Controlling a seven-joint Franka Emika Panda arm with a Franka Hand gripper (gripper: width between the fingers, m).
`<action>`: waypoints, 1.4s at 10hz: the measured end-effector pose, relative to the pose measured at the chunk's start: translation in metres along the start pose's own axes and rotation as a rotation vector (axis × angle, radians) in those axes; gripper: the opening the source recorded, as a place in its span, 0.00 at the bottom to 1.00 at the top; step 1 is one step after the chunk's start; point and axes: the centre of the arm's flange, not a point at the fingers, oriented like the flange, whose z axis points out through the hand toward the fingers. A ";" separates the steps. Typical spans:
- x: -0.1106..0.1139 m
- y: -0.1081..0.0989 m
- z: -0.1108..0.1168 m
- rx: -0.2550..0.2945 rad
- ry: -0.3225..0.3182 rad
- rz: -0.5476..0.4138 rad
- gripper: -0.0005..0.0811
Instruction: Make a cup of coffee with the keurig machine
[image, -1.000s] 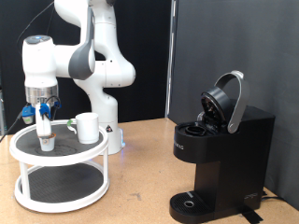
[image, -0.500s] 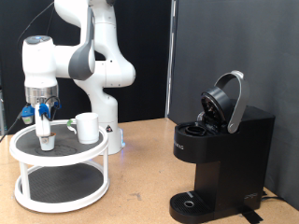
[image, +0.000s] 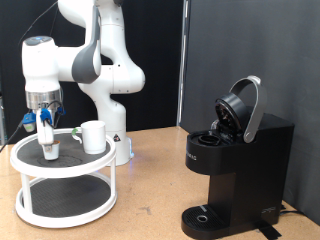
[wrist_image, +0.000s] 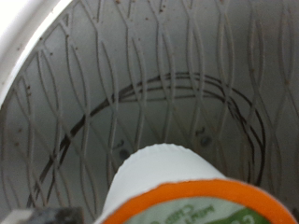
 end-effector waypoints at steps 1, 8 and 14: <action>0.001 -0.001 -0.006 -0.010 -0.009 -0.001 0.56; 0.004 -0.003 -0.040 -0.027 -0.042 -0.009 0.56; -0.047 -0.007 -0.077 -0.082 -0.224 0.017 0.56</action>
